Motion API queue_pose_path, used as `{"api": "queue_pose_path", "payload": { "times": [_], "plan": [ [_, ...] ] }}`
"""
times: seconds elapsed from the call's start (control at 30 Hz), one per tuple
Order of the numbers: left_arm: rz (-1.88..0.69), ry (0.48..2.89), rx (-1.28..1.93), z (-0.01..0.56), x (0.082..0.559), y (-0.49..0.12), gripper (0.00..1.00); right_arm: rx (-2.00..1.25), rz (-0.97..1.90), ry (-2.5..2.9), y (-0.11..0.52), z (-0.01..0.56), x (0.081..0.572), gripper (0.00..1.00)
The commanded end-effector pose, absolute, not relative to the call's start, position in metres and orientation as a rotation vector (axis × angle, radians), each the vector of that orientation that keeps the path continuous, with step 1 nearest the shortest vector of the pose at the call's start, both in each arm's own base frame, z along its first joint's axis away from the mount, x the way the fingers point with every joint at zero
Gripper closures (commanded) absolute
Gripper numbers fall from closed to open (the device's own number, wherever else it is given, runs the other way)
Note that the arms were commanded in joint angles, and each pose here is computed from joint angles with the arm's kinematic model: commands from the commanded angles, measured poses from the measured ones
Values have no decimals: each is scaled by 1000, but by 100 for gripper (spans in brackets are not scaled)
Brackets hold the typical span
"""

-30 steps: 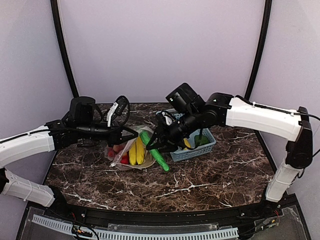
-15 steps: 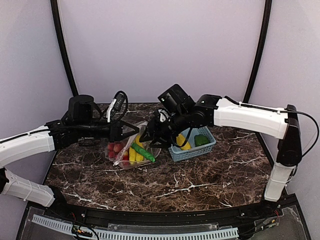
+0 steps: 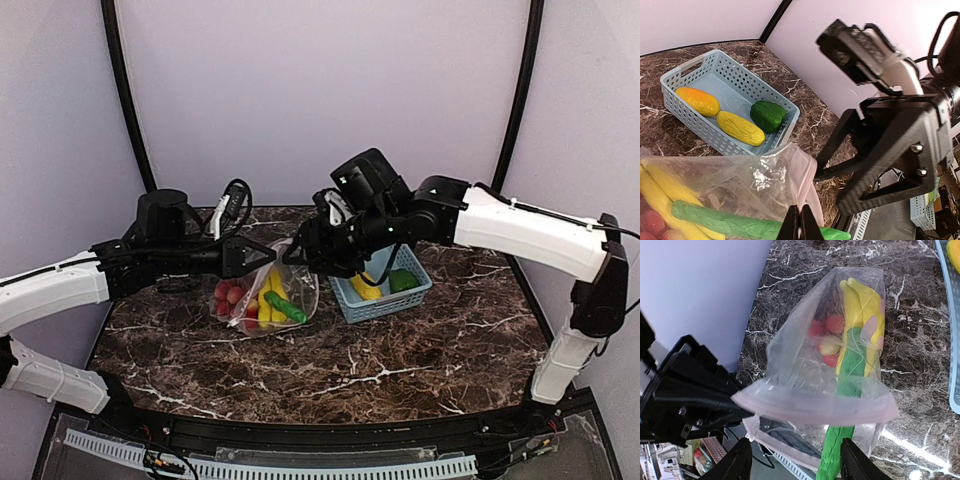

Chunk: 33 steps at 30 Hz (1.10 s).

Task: Place the food in the zip-top bag and seal the zipper
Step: Place the fake vegetable in the zipper food storage bag, then adjust the fake vegetable in the zipper food storage bag.

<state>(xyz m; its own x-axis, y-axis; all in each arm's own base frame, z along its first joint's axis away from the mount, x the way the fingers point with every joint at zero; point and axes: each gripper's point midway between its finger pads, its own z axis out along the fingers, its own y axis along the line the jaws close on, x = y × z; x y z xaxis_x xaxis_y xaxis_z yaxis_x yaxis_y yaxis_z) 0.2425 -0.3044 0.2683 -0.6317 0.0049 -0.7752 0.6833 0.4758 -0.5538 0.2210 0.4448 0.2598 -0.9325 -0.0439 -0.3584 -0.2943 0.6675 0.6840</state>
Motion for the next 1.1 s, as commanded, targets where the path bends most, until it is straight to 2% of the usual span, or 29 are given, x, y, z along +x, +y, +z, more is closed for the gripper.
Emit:
{"api": "queue_pose_path", "payload": {
  "times": [0.0,0.2,0.43,1.07],
  "plan": [
    [-1170,1978,543,281,247,-304,99,-475,992,2510,433,265,189,43],
    [-1144,1993,544,282,248,-302,99,-503,743,2600,415,230,159,53],
    [-1129,2009,543,283,249,-301,99,-548,735,2593,418,229,141,59],
    [-1113,2010,532,287,251,-299,99,-560,646,2562,440,215,154,74]
  ]
}}
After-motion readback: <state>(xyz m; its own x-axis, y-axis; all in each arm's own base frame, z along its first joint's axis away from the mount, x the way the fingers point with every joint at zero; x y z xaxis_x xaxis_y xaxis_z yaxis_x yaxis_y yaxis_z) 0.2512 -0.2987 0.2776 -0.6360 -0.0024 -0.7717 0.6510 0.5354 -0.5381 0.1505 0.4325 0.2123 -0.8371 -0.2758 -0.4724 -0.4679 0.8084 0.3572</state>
